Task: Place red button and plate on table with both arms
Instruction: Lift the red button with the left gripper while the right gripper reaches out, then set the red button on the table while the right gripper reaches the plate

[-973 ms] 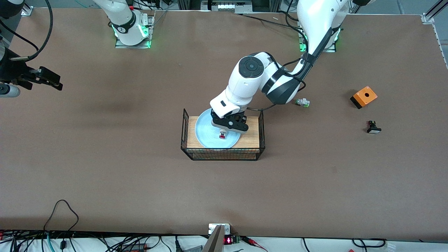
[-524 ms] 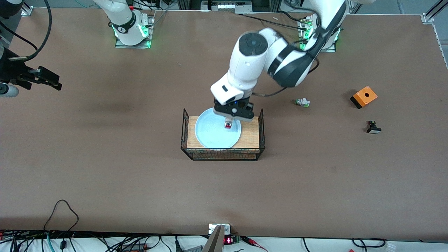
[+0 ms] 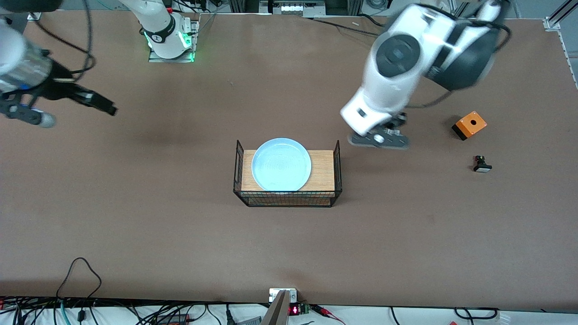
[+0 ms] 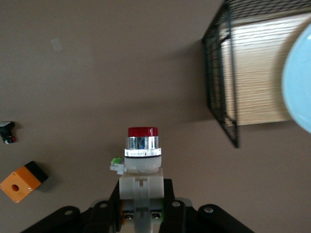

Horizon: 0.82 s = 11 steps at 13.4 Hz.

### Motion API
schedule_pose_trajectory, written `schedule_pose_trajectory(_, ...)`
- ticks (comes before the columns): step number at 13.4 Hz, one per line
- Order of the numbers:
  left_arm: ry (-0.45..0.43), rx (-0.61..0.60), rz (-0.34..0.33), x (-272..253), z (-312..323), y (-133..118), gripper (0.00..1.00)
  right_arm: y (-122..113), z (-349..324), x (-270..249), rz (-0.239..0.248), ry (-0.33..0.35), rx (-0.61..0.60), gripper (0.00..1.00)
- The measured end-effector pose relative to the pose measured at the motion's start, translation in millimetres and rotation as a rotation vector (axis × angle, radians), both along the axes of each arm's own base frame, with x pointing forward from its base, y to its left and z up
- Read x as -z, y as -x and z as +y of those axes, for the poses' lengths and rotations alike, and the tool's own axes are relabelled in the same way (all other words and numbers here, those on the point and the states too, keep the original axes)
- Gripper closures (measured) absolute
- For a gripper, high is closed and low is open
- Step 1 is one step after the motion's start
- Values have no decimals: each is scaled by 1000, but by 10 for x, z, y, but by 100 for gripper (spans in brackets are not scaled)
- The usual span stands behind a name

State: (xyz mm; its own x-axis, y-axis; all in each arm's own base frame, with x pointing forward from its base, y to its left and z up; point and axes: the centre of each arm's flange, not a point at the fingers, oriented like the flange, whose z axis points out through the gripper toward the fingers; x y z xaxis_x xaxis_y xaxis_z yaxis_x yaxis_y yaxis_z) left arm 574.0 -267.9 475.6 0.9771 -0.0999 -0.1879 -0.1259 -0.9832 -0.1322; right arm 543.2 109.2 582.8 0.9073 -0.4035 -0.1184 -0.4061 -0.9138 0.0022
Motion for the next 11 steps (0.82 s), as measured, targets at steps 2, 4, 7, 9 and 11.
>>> schedule_pose_trajectory(2,6,9,82,407,791,-251,67,82,706,113,6,17,61,0)
schedule_pose_trajectory(4,40,16,103,910,1462,-398,67,118,1302,241,-5,23,136,0)
schedule_pose_trajectory(7,88,30,72,1685,2014,-322,67,92,1967,443,-34,8,250,0)
schedule_pose_trajectory(9,101,37,45,2110,2129,-166,67,121,2368,632,-40,-12,324,0)
schedule_pose_trajectory(11,104,52,22,2453,2213,-51,67,124,2645,834,-48,-29,397,0)
